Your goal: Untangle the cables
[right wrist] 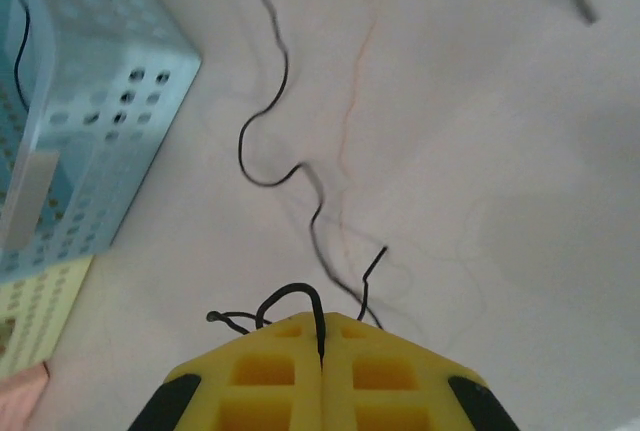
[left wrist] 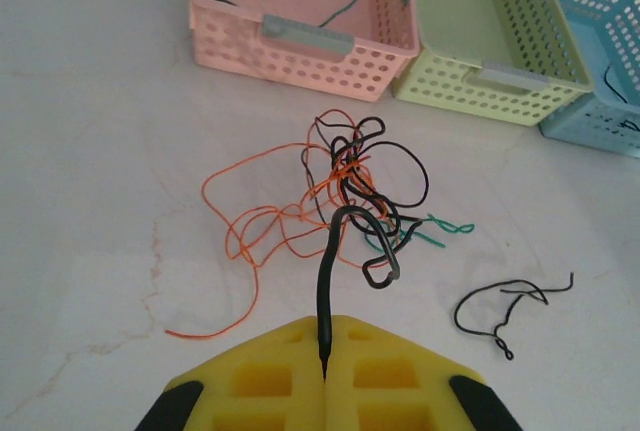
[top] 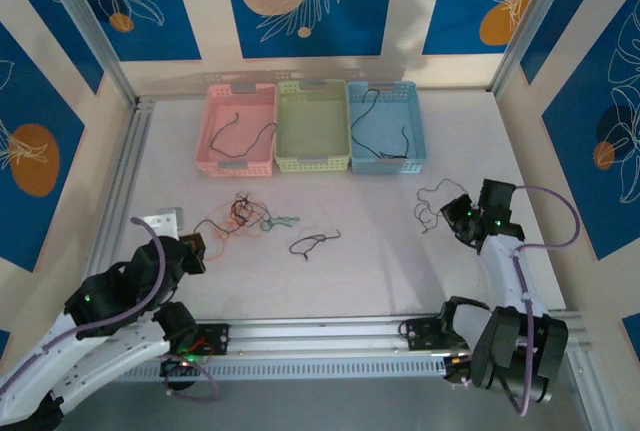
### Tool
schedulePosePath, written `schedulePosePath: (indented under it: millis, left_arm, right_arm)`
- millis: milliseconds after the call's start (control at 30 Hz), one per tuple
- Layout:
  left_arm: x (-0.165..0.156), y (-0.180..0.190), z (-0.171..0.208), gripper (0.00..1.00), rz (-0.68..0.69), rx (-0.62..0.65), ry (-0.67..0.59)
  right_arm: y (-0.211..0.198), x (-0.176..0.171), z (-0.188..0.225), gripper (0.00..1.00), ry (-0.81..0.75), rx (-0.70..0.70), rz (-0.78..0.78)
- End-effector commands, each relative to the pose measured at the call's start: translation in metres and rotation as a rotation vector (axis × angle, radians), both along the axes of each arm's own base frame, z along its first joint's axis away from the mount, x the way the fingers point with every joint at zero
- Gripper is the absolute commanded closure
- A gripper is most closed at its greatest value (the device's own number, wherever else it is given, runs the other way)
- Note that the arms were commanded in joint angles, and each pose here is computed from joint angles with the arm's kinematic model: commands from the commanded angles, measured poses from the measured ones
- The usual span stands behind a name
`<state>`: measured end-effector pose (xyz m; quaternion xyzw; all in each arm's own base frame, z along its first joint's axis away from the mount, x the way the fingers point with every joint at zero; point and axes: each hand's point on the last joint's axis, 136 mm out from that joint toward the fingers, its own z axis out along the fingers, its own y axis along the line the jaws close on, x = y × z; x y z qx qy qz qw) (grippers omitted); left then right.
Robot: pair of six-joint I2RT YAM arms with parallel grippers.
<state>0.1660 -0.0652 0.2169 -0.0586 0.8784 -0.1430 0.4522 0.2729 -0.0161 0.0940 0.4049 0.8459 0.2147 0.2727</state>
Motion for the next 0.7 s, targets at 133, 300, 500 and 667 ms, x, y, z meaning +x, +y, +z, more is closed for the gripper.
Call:
schedulePosePath:
  millis: [133,300,500,667]
  left_arm:
    - [0.006,-0.025,-0.013,1.00,-0.090,0.022,0.042]
    - [0.010,-0.026,-0.021,1.00,-0.078,0.067,0.070]
    - [0.010,-0.025,-0.026,1.00,-0.069,0.080,0.085]
    - [0.010,-0.022,-0.029,1.00,-0.058,0.088,0.091]
  right_arm:
    - [0.045,0.001,0.063,1.00,-0.164,0.015,0.208]
    - [0.077,-0.004,0.107,1.00,-0.253,0.032,0.336]
    - [0.101,-0.013,0.158,1.00,-0.352,0.048,0.420]
    - [0.120,-0.020,0.205,1.00,-0.451,0.086,0.482]
